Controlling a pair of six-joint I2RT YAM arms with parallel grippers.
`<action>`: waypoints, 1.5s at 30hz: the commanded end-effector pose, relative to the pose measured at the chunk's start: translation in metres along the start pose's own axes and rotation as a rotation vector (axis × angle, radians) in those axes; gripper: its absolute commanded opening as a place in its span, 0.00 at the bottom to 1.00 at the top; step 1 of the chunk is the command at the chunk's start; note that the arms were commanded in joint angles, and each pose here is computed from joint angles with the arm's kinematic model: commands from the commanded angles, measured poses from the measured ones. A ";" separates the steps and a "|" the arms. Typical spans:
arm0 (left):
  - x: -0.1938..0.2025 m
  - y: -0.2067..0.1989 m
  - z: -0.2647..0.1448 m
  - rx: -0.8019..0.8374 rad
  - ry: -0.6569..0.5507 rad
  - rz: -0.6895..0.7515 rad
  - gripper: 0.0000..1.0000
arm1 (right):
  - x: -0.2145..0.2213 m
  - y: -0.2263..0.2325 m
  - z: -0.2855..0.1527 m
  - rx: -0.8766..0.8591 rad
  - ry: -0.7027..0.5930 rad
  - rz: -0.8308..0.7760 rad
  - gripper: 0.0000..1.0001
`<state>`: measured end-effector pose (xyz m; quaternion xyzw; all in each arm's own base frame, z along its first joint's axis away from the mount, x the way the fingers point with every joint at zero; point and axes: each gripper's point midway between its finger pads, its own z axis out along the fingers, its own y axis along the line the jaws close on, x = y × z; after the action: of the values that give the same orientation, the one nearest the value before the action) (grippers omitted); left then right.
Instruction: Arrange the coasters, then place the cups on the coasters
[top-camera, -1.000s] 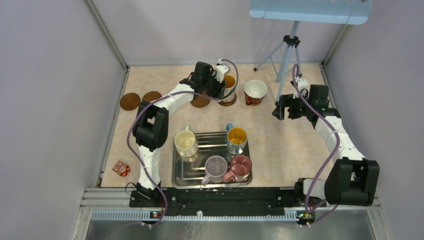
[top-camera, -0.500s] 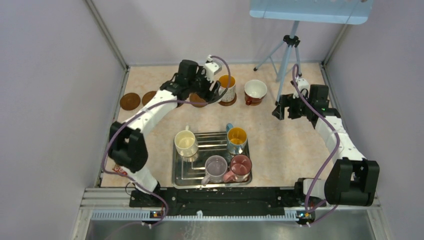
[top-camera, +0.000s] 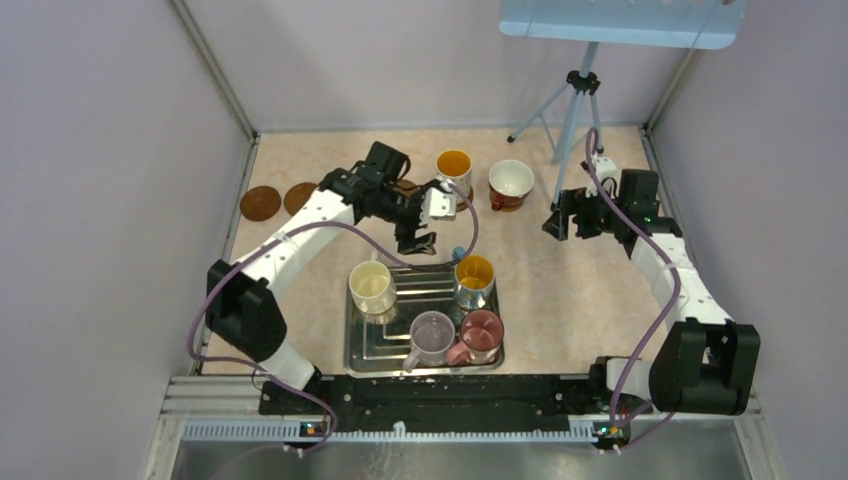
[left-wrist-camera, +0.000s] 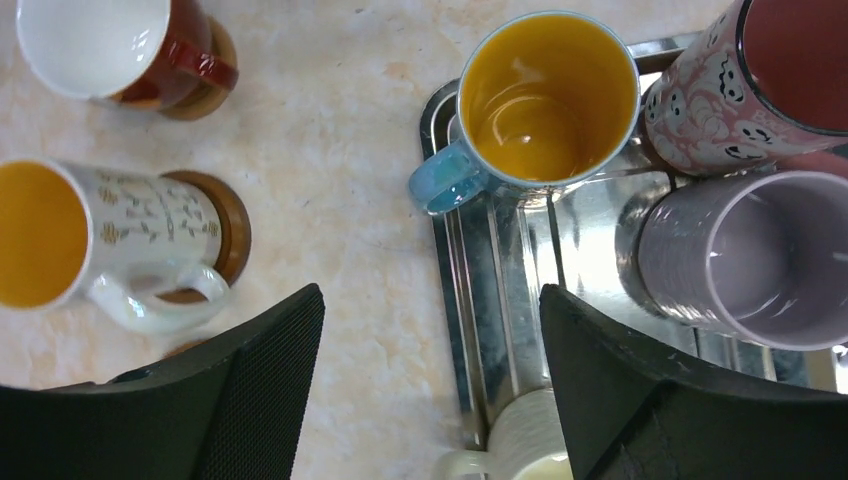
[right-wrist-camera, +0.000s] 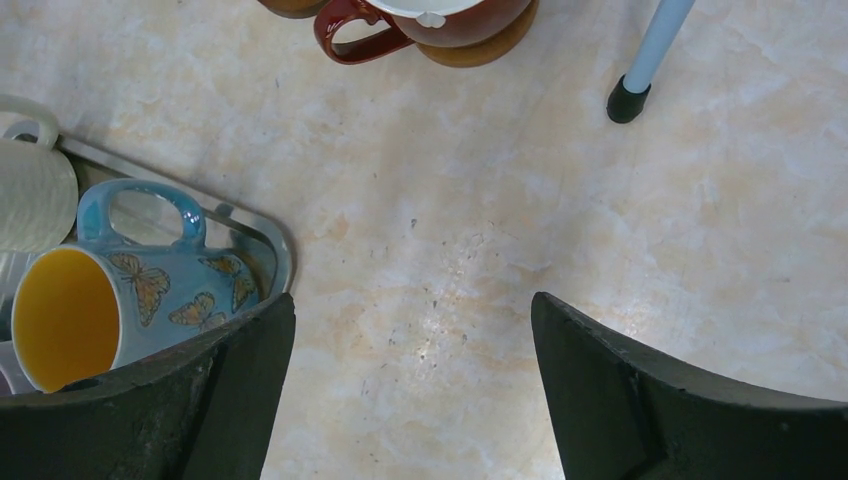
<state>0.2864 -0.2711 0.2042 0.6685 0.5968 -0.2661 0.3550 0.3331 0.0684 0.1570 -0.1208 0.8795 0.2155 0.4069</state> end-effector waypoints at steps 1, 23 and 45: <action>-0.007 -0.007 0.021 0.147 0.022 0.238 0.84 | -0.014 0.003 -0.010 -0.001 -0.056 -0.036 0.86; 0.031 -0.041 0.094 0.380 0.090 0.345 0.78 | 0.001 -0.003 -0.004 0.010 -0.018 -0.050 0.86; 0.054 -0.054 0.113 0.261 0.086 0.152 0.45 | 0.001 0.000 -0.003 -0.008 -0.018 -0.043 0.86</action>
<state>0.2460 -0.3119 0.0685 0.7679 0.5352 -0.2767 0.2177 0.3268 0.0674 0.1523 -0.1306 0.8809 0.2100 0.4036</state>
